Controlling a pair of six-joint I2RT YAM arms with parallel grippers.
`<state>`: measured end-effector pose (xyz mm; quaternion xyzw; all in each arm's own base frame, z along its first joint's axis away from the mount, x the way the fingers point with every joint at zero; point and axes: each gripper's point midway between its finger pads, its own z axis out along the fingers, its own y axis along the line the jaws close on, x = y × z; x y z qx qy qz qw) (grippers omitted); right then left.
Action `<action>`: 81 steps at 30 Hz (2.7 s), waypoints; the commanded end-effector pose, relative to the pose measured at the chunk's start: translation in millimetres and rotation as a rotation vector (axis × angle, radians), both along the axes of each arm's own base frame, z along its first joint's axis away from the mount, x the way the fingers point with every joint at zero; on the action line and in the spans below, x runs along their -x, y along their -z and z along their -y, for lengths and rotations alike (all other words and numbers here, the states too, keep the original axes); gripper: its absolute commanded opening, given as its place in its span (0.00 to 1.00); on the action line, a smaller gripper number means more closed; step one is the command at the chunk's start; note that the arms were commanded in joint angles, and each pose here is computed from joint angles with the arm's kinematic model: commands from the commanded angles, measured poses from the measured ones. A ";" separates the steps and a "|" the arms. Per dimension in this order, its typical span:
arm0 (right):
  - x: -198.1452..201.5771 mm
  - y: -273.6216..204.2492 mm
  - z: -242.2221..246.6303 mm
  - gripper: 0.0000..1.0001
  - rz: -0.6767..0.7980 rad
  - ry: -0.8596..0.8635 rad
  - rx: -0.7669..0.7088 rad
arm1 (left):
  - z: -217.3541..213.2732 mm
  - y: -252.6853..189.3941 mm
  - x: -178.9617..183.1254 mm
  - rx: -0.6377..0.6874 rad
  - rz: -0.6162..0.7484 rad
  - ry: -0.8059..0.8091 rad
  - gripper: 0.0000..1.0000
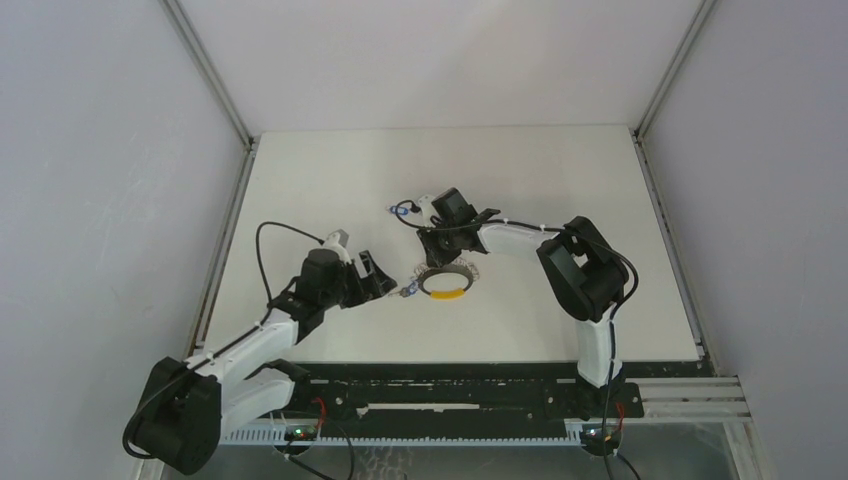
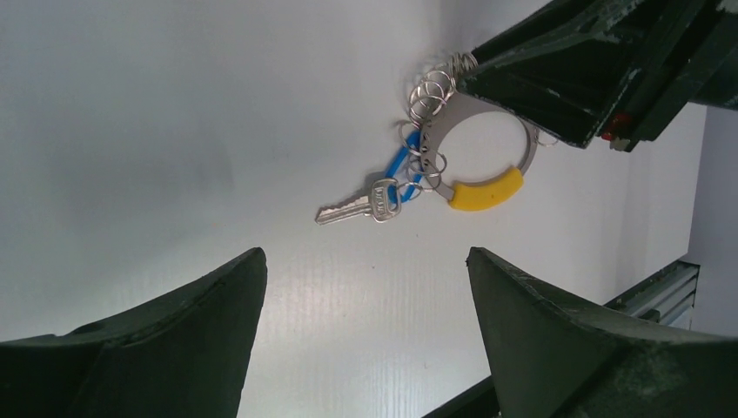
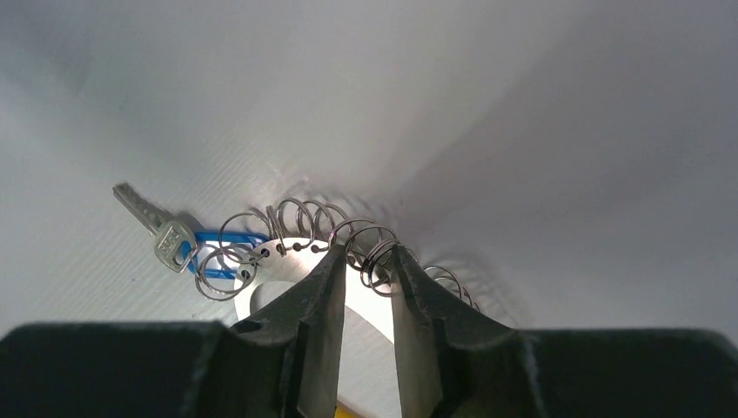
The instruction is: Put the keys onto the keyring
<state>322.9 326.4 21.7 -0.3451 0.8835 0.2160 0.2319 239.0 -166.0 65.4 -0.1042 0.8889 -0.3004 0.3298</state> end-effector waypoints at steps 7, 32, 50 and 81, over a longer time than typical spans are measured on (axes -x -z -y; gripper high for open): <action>-10.9 -20.9 -1.2 0.00 0.078 0.064 -0.040 | 33.4 -2.6 14.4 0.045 0.003 0.088 0.90; 23.0 -118.1 41.9 0.00 0.309 0.315 -0.409 | 71.0 -33.5 15.2 0.345 0.151 0.117 0.81; 34.2 -124.4 47.2 0.00 0.303 0.320 -0.490 | 110.6 -35.7 -4.7 0.611 0.222 0.172 0.51; 50.4 -136.4 40.5 0.00 0.320 0.198 -0.521 | 107.1 -37.8 -22.9 0.336 0.454 0.311 0.58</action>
